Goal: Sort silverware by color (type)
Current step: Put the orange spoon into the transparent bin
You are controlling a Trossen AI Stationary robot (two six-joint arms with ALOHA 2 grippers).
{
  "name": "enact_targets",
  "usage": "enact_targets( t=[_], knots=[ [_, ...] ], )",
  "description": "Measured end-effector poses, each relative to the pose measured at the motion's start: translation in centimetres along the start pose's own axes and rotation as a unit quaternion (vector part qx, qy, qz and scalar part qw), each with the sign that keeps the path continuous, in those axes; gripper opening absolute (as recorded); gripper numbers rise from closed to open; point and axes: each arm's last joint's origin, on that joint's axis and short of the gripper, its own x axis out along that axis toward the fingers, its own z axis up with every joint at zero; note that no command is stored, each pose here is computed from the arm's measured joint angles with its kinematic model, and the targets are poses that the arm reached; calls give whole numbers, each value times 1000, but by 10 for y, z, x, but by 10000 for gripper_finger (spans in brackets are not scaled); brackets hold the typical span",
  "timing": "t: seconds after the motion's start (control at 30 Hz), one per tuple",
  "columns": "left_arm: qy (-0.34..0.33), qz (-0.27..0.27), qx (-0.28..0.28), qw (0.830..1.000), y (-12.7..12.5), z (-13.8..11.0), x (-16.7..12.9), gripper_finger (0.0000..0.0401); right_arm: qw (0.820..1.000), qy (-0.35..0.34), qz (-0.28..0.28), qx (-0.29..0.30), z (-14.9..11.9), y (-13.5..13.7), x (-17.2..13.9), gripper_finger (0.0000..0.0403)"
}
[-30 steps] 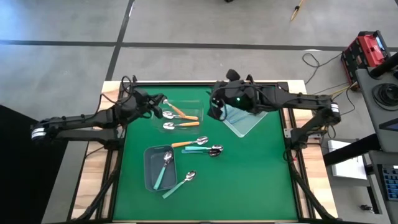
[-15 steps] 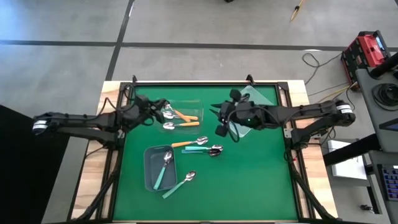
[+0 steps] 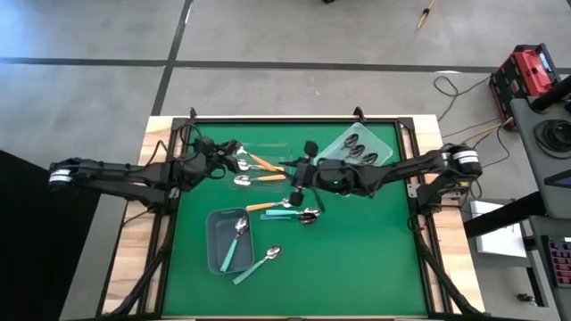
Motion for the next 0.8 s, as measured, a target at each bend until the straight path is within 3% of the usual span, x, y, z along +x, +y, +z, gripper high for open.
enact_targets(
  t=[0.23, 0.43, 0.6, 0.8],
  knots=[
    [-16, 33, -13, 999, -3, -7, -3, 0, 1000, 21, -13, -8, -1, 4, 50, 116],
    [-31, 50, -29, 998, -11, -16, -10, 0, 998, 62, 28, 5, -6, -1, 82, 151],
    [-32, 47, -37, 998, -14, -21, -14, 0, 995, 88, 49, 14, -10, -7, 104, 178],
    [-36, 32, -50, 998, -18, -20, -17, 0, 993, 93, 63, 32, -17, -14, 120, 182]
  ],
)
